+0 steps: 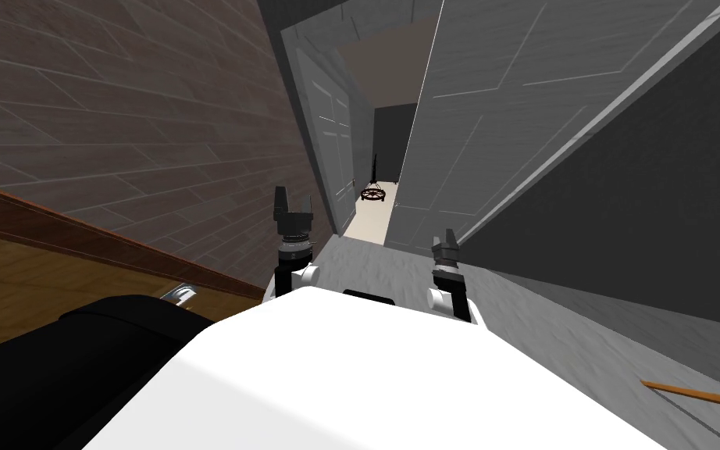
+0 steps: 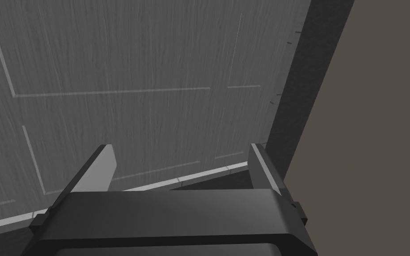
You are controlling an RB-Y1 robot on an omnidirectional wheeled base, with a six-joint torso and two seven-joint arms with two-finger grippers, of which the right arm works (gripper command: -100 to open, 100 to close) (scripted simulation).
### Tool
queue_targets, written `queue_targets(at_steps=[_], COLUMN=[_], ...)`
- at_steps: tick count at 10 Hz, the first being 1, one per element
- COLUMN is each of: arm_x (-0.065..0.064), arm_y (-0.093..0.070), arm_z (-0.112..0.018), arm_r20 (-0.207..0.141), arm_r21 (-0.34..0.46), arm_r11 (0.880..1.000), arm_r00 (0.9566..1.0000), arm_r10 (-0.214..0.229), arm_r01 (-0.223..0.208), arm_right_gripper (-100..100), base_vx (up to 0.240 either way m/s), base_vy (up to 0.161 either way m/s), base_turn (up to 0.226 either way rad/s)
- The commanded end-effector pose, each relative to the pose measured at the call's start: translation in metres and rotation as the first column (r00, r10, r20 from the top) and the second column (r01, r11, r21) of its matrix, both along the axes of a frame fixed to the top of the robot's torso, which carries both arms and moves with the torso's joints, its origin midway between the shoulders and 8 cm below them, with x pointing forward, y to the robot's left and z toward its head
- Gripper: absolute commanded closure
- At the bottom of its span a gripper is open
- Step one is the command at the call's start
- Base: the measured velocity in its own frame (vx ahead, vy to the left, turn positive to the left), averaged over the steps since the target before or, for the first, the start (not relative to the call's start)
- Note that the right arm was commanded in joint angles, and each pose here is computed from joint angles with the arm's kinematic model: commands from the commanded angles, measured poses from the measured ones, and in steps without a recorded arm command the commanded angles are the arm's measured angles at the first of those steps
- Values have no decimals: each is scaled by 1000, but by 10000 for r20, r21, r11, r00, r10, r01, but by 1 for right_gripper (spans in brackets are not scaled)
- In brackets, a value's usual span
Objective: Push the door open
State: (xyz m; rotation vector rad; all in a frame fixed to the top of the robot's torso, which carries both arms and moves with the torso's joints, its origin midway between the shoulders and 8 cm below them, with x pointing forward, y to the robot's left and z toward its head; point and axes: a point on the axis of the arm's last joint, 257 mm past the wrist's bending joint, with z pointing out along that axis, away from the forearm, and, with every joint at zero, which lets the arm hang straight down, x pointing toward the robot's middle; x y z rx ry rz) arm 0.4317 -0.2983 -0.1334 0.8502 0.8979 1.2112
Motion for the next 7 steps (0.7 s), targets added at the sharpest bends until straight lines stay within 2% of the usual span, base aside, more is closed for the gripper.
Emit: queue_targets(at_steps=[1,7], arm_x=[3,15], arm_y=[-2,-8], arm_z=[-9,-46], arm_r20=[-140,-668], arm_r21=[-19,-26], arm_r11=[10000,10000], arm_r00=[9999,9977], arm_r10=[-11,-73], arm_r01=[11,71], arm_right_gripper=[-100,-100], base_vx=[101,103], base_vy=[11,4], base_turn=[4,2])
